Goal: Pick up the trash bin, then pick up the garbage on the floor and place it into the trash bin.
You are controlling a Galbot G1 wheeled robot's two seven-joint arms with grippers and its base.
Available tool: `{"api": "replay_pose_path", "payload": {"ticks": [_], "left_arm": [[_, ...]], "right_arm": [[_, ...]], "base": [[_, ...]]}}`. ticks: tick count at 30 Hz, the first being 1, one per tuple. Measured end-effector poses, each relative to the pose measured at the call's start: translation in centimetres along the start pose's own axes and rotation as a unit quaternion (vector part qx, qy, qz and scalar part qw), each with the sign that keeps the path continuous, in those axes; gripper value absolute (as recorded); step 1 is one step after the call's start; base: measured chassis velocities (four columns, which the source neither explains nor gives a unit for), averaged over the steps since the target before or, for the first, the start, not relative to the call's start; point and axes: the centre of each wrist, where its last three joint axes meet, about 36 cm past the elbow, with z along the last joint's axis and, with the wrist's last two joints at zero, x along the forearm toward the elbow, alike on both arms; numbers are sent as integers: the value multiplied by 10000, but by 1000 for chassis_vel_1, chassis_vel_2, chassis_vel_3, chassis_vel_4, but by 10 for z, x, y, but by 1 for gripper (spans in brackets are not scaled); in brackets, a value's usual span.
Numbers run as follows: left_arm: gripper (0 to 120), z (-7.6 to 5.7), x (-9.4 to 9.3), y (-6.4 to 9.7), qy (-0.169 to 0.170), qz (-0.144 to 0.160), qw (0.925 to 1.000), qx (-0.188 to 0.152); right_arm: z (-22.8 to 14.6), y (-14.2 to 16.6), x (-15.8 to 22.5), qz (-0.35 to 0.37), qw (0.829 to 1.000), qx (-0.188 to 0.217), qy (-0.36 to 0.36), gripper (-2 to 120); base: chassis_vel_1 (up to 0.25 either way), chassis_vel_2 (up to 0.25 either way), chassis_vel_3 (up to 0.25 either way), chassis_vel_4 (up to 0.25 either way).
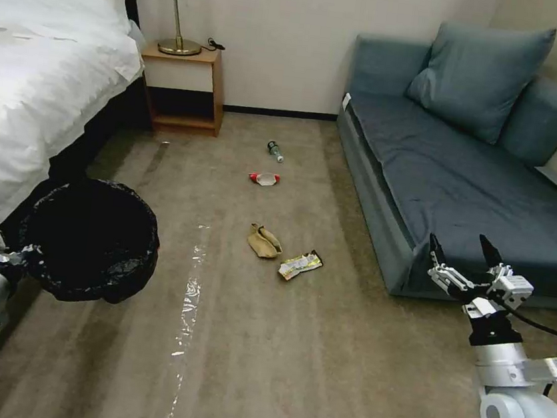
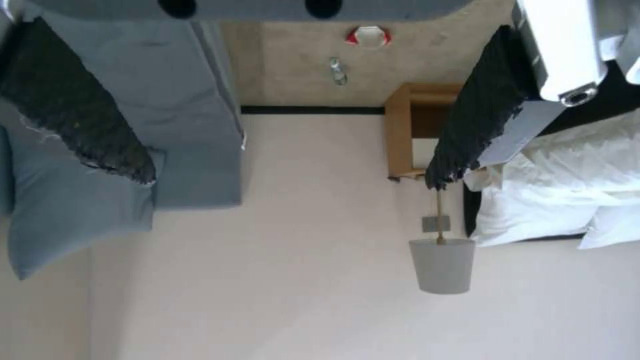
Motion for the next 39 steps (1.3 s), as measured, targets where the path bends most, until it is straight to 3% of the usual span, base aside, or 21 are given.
{"api": "replay_pose_path", "payload": {"ticks": [39], "left_arm": [[1,1,4,-3,-36,-18,10000,34]], "right_arm": [[-5,2,2,-158,9998,51,-52,100]], "base": [[-80,77,79,-80]]}}
